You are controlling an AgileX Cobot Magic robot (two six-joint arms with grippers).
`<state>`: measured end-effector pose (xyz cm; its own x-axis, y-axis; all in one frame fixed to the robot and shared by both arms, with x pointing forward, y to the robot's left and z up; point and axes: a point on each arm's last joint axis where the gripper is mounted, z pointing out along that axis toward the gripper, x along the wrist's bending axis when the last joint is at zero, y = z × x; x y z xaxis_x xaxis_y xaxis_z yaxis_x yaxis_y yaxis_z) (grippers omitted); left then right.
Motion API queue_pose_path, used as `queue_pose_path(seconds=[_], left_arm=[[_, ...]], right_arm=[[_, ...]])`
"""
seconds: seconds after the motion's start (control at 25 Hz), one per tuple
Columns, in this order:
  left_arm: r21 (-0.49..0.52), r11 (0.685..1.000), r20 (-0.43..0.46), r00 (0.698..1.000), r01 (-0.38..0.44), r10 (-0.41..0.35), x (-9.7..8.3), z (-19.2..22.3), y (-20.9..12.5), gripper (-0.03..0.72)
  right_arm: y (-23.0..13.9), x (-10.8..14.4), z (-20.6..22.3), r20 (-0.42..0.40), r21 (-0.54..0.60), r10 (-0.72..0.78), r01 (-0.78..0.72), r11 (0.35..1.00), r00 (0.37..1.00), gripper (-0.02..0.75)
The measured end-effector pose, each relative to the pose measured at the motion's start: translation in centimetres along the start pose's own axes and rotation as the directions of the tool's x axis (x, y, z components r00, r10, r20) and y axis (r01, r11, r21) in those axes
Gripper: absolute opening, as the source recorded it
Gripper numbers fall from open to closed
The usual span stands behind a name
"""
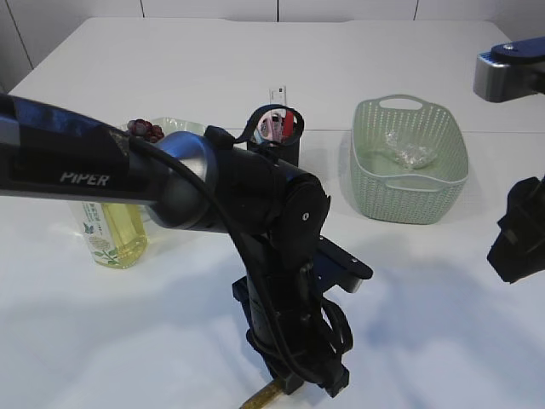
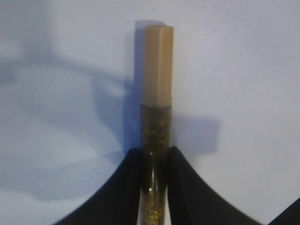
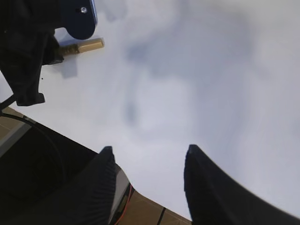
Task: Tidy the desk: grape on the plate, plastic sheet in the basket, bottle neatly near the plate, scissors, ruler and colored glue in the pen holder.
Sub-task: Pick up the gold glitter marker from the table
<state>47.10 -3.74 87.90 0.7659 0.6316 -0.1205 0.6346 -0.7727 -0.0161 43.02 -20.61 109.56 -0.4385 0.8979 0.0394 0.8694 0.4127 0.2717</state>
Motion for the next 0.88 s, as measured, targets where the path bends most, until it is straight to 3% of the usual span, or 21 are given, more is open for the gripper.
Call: queue_pose_path(seconds=[0.16,0.52,0.72,0.88], left_arm=[[-0.002,1.0,0.0,1.0,-0.002,0.002,0.0,0.0,0.1,0.092],[-0.004,1.0,0.007,1.0,0.004,-0.004,-0.1,0.1,0.0,0.088],[-0.029,0.999,0.016,1.0,0.019,-0.018,-0.1,-0.5,-1.6,0.086],[-0.113,0.993,0.024,1.0,0.022,-0.019,-0.3,-3.1,-3.1,0.086]], right_arm=[[0.0,-0.1,0.0,0.006,0.0,-0.002,0.002,1.0,1.0,0.381],[0.0,-0.1,0.0,0.006,0.0,-0.002,0.002,1.0,1.0,0.381],[0.0,-0.1,0.0,0.006,0.0,-0.002,0.002,1.0,1.0,0.381],[0.0,-0.1,0.0,0.006,0.0,-0.004,0.004,1.0,1.0,0.381]])
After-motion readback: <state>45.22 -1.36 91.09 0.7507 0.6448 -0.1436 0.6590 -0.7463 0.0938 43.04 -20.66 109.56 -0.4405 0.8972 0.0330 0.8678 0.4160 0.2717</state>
